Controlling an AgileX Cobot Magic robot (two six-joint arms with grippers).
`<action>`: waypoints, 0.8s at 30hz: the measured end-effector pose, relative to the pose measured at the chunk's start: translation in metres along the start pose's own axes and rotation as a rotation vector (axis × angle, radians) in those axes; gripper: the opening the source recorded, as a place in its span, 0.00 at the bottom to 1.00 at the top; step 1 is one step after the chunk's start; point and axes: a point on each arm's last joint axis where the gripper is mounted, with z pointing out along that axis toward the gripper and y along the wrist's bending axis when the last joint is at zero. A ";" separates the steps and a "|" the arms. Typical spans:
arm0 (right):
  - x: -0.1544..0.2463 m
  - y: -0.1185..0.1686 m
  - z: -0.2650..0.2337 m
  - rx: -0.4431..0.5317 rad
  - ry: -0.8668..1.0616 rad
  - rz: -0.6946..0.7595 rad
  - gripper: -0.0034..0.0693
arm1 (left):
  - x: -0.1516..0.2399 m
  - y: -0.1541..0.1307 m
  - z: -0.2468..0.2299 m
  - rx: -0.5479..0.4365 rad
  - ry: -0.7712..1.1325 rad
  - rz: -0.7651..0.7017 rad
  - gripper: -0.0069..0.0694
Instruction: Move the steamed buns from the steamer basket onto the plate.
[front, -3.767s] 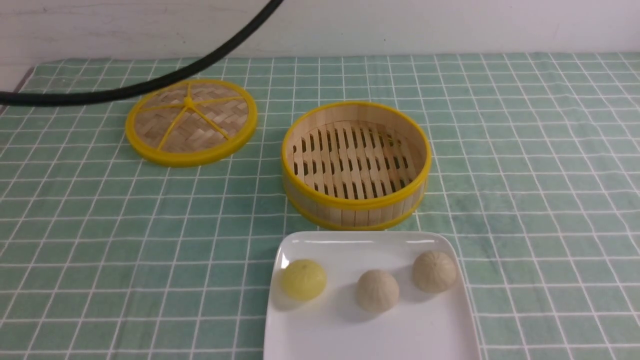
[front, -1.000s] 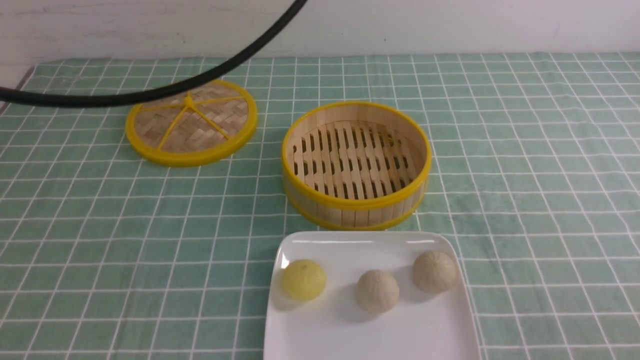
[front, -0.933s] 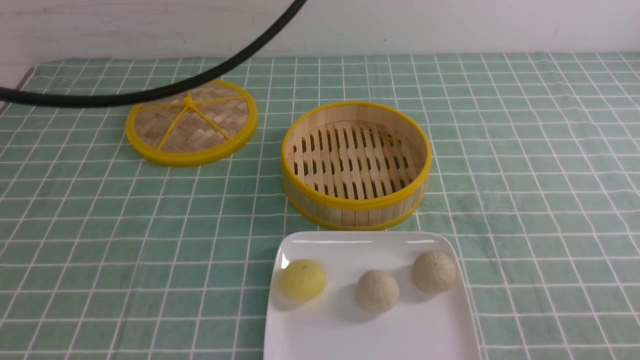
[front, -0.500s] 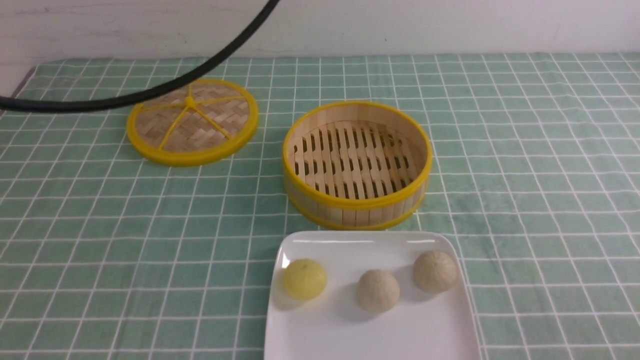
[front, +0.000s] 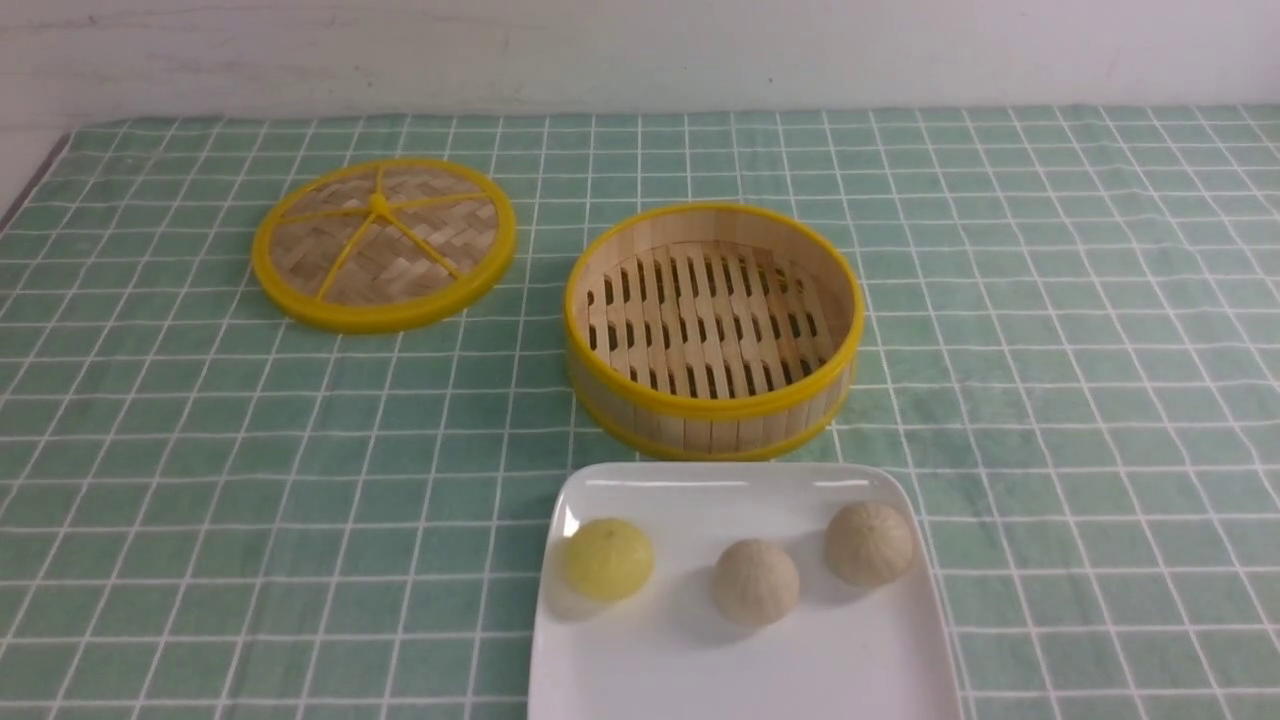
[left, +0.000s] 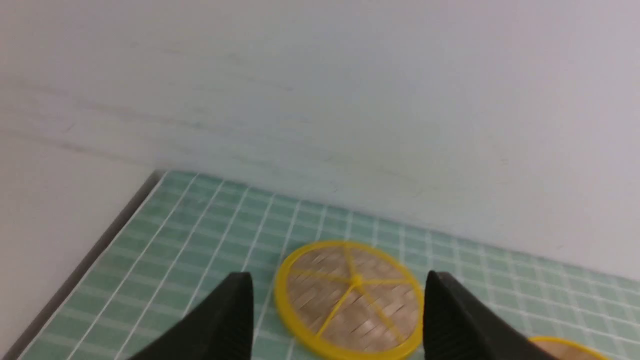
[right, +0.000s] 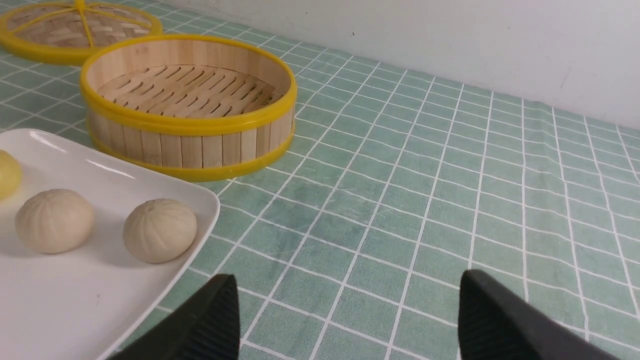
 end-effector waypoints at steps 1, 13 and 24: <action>0.000 0.000 0.000 0.000 0.000 0.000 0.83 | 0.006 0.004 0.001 -0.019 0.010 -0.003 0.68; 0.000 0.000 0.000 0.000 0.000 0.000 0.83 | 0.163 0.063 -0.013 -0.251 0.012 -0.205 0.58; 0.000 0.000 0.000 0.001 0.002 -0.001 0.83 | 0.204 0.065 -0.035 -0.169 -0.197 -0.099 0.50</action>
